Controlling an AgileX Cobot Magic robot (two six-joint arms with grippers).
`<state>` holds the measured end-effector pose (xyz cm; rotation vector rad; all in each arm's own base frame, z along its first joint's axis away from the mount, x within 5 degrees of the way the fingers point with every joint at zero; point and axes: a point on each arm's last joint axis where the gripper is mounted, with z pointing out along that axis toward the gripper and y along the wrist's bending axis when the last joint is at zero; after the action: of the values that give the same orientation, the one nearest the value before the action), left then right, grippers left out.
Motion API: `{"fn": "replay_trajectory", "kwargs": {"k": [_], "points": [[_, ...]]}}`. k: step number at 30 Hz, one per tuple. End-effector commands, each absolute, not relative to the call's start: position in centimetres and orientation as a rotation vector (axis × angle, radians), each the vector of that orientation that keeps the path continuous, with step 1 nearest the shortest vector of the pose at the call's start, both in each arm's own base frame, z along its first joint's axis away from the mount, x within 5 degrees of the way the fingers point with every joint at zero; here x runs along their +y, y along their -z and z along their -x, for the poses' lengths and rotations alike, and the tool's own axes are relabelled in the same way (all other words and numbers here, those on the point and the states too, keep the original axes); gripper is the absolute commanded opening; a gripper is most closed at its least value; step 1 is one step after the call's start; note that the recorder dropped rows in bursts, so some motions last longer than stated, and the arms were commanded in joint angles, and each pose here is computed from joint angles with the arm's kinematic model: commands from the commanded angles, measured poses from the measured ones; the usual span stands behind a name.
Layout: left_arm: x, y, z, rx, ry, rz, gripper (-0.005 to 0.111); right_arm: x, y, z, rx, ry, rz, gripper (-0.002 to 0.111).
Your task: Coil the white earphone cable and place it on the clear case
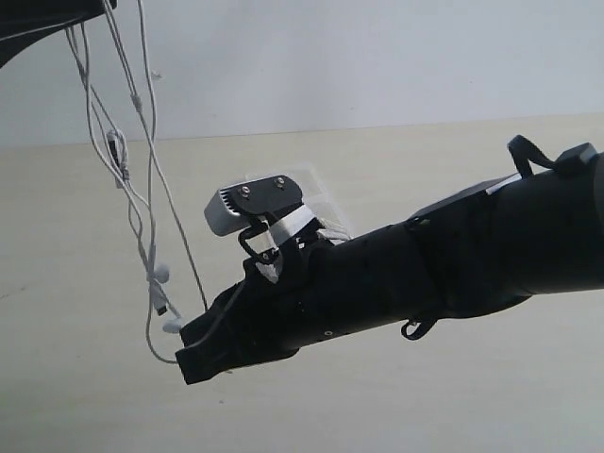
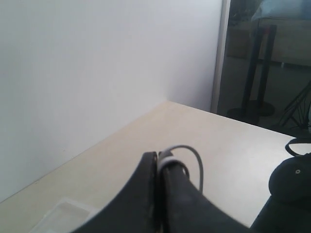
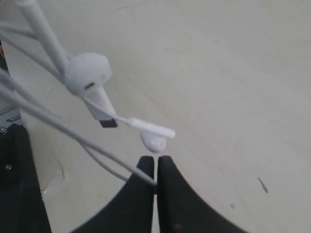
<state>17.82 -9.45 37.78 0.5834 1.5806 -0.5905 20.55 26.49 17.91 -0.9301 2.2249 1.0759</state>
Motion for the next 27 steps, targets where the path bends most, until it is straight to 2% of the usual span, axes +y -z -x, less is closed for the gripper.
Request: {"fn": "replay_trajectory", "kwargs": {"k": [1,5,9,13,15,16,27], "points": [[-9.3,-38.2,-17.6,1.567,0.608,-0.558,0.000,26.6,-17.8,-20.5,2.219,-1.083,0.955,0.007],[-9.3,-38.2,-17.6,1.568,0.604,-0.563,0.000,26.9,-18.2,-19.8,2.220,-1.213,0.946,0.006],[-9.3,-38.2,-17.6,1.569,0.595,-0.572,0.000,26.9,-18.3,-19.8,2.191,-1.205,0.981,0.009],[-9.3,-38.2,-17.6,1.569,0.595,-0.572,0.000,26.9,-18.2,-20.0,2.198,-1.178,0.974,0.044],[-9.3,-38.2,-17.6,1.569,0.595,-0.572,0.000,26.8,-18.2,-20.0,2.204,-1.171,0.966,0.058],[-9.3,-38.2,-17.6,1.569,0.592,-0.575,0.000,26.8,-18.2,-20.0,2.206,-1.165,0.964,0.061],[-9.3,-38.2,-17.7,1.570,0.587,-0.574,0.000,25.8,-19.5,-19.8,2.206,-1.053,0.972,0.062]]}}
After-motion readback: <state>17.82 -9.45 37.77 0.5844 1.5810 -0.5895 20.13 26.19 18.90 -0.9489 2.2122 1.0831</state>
